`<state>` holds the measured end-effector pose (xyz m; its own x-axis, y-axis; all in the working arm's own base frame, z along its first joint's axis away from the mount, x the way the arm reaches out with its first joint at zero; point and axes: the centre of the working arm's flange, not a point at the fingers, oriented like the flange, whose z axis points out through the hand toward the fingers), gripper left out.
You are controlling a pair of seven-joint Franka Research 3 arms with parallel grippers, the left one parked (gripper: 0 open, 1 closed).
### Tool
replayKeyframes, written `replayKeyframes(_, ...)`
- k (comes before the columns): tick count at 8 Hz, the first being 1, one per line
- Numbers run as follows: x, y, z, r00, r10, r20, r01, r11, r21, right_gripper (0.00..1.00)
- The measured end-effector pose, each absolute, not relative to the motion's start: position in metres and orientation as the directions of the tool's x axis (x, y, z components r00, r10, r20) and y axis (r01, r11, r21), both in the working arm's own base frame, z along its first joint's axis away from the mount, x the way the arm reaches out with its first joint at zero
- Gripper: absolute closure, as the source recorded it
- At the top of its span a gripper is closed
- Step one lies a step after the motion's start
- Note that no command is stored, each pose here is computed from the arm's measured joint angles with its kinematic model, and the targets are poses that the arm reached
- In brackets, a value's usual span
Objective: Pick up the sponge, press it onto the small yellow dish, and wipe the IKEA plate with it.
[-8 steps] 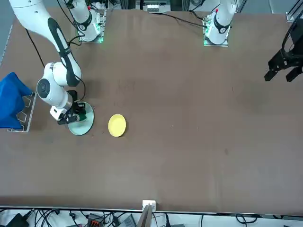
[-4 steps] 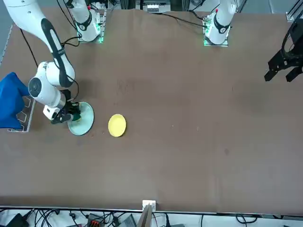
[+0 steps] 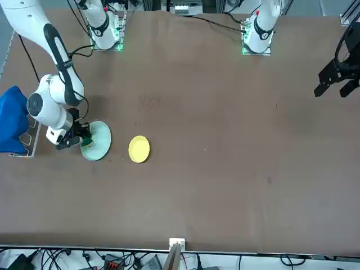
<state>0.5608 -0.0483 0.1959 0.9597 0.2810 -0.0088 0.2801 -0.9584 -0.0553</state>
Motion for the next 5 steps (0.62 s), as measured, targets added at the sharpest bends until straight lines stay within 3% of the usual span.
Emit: replayKeyframes(5,0.598,-0.036,0.194,0.950,0.313,0.020,0.313,-0.948,-0.061,0.79)
